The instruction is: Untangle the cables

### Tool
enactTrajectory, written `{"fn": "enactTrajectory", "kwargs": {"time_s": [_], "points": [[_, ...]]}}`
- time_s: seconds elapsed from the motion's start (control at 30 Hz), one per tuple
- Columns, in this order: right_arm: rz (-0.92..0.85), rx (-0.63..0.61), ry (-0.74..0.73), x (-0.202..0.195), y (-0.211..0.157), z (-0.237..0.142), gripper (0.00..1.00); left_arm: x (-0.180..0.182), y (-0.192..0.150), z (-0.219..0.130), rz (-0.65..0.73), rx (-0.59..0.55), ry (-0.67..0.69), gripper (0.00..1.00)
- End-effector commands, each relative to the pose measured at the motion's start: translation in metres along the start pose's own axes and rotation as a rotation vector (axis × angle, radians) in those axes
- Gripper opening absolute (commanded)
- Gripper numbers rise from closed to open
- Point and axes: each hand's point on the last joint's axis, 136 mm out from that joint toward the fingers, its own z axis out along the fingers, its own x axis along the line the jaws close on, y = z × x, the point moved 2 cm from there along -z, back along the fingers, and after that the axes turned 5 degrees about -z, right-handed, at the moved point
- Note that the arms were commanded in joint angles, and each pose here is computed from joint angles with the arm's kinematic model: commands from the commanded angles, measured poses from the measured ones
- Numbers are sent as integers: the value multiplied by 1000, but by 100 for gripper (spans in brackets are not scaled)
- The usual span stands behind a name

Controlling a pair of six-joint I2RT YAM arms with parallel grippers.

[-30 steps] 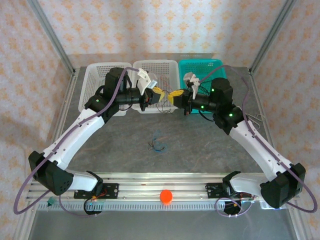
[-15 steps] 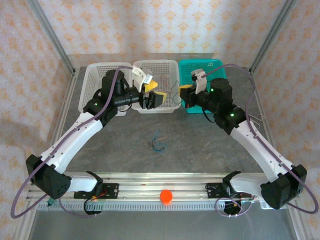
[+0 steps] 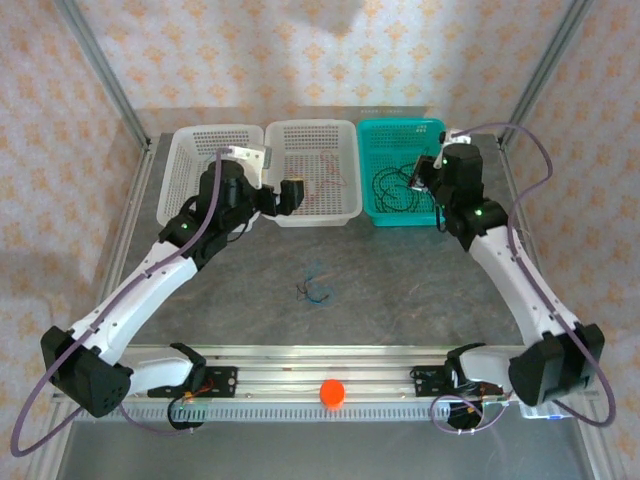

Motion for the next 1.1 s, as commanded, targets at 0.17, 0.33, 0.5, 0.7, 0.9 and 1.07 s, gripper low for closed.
{"fn": "enactTrajectory", "kwargs": {"time_s": [0.17,0.33,0.5,0.7,0.9,1.07], "points": [[64,84,-71,-30,0,60,0,28,-47,11,-94,79,105,99],[95,143,-89,-46,-9,104,0,31,-85,18,-156,131,64,99],[77,242,-69,-47,-28,144,0,32,-118,18,-205,153,32,99],[79,303,-44,-44,-43,171,18,33,-150,18,-231,189,43,99],[70,297,-34,-42,-36,166,39,24,-164,13,-180,218,-20,94],[39,261,39,-25,-14,140,38,13,-174,12,-137,273,-95,85]]}}
